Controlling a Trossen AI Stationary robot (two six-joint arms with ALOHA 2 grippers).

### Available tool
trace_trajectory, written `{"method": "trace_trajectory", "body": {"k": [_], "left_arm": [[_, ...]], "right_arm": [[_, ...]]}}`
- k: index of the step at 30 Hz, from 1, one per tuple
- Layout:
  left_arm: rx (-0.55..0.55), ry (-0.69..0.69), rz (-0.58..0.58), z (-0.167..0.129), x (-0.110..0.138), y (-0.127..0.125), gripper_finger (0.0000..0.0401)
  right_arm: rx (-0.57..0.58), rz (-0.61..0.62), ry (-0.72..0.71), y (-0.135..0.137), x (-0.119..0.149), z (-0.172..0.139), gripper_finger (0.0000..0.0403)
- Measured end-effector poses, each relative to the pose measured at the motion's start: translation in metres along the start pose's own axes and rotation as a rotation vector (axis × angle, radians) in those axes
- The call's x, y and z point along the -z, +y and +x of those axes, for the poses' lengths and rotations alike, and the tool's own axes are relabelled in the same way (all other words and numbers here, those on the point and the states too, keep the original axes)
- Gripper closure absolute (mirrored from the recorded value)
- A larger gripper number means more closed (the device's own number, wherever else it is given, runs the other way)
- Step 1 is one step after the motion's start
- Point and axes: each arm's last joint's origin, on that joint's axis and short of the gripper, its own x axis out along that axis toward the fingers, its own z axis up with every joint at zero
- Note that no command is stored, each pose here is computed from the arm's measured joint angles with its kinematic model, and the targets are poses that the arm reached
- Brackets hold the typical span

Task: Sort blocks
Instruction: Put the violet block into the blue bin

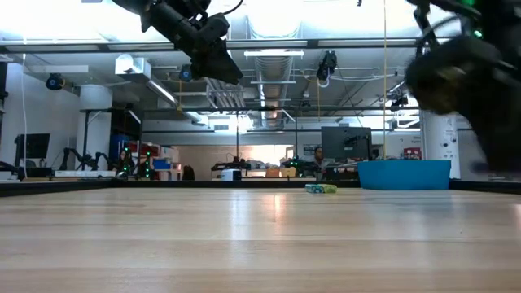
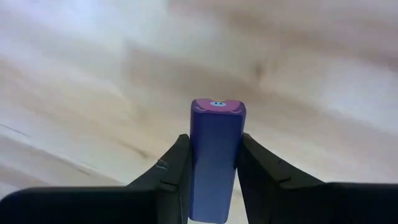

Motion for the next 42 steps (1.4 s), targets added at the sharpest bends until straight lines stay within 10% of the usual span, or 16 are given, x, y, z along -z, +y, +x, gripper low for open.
{"method": "trace_trajectory", "body": {"k": [11,25,42], "left_arm": [[-0.002,-0.020,0.003,-0.002,-0.006,0.000,0.0246],[-0.010,-0.107,0.012,-0.017,-0.033,0.001,0.0246],[-0.010,-0.103,0.012,-0.022,-0.037,0.001,0.0246]], "right_arm": [[-0.226,0.119,-0.547,-0.018,-0.067,-0.074,0.0313],[0.027,0.224,-1.262,-0.059,-0.177,-0.135,0.0313],[0.366,0.323,-1.226,-0.099,-0.231,-0.121,0.0313]]}}
